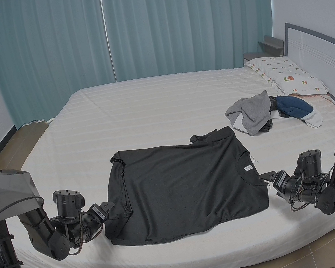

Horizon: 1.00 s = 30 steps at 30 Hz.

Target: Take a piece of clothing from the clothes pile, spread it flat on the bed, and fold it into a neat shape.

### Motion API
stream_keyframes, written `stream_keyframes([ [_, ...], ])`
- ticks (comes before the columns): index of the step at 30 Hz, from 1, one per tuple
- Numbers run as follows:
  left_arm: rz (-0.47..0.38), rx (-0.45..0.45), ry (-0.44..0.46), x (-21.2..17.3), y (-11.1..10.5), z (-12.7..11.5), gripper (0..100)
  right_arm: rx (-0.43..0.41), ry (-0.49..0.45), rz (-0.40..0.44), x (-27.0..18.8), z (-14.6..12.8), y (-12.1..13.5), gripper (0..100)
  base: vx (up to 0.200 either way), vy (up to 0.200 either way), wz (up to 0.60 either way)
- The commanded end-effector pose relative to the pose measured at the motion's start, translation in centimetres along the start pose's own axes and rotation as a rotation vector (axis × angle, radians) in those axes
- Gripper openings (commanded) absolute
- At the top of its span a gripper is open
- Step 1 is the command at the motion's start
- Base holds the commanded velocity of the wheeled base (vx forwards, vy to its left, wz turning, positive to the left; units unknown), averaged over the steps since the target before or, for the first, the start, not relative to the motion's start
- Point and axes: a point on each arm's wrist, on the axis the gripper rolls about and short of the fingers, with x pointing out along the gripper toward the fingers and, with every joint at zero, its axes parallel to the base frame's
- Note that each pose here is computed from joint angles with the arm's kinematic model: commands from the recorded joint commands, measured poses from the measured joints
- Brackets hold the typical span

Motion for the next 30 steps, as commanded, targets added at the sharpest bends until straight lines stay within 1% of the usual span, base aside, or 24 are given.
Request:
stream_keyframes([
  [1,0.014,0.002,0.017,1.6,0.3,-0.4,100,0.0,0.003,-0.003,0.1,-0.1,-0.1,100,0.0,0.0,0.0],
  [9,0.015,0.008,0.028,2.8,0.2,-0.8,100,-0.001,0.004,-0.002,0.2,-0.1,-0.1,100,0.0,0.0,0.0],
  [10,0.017,0.008,0.03,2.7,0.3,-0.8,0,0.001,0.002,-0.004,0.2,0.0,-0.1,100,0.0,0.0,0.0],
  [15,0.031,0.012,0.037,2.3,0.6,-1.1,0,0.003,0.001,-0.004,0.2,0.0,-0.2,100,0.0,0.0,0.0],
  [16,0.054,0.012,0.048,1.5,1.2,-1.4,0,0.003,0.003,-0.012,0.4,0.0,-0.3,100,0.0,0.0,0.0],
  [20,0.074,0.007,0.036,0.1,1.6,-1.1,0,0.003,0.004,-0.013,0.4,0.0,-0.4,100,0.0,0.0,0.0],
  [22,0.084,0.022,0.029,-0.8,1.9,-0.8,0,0.002,0.002,-0.011,0.3,0.0,-0.3,100,0.0,0.0,0.0],
  [27,0.166,0.09,-0.001,-2.8,3.2,-0.7,0,0.002,0.001,-0.009,0.2,0.0,-0.3,100,0.0,0.0,0.0],
  [28,0.166,0.09,-0.001,-2.8,3.2,-0.7,0,0.002,0.001,-0.009,0.2,0.0,-0.3,100,0.0,0.0,0.0],
  [29,0.197,0.128,0.0,-3.3,3.7,-1.0,0,0.002,0.001,-0.009,0.2,0.0,-0.3,100,0.0,0.0,0.0],
  [30,0.205,0.138,0.0,-3.5,3.8,-1.1,0,0.002,0.001,-0.009,0.2,0.0,-0.3,100,0.0,0.0,0.0],
])
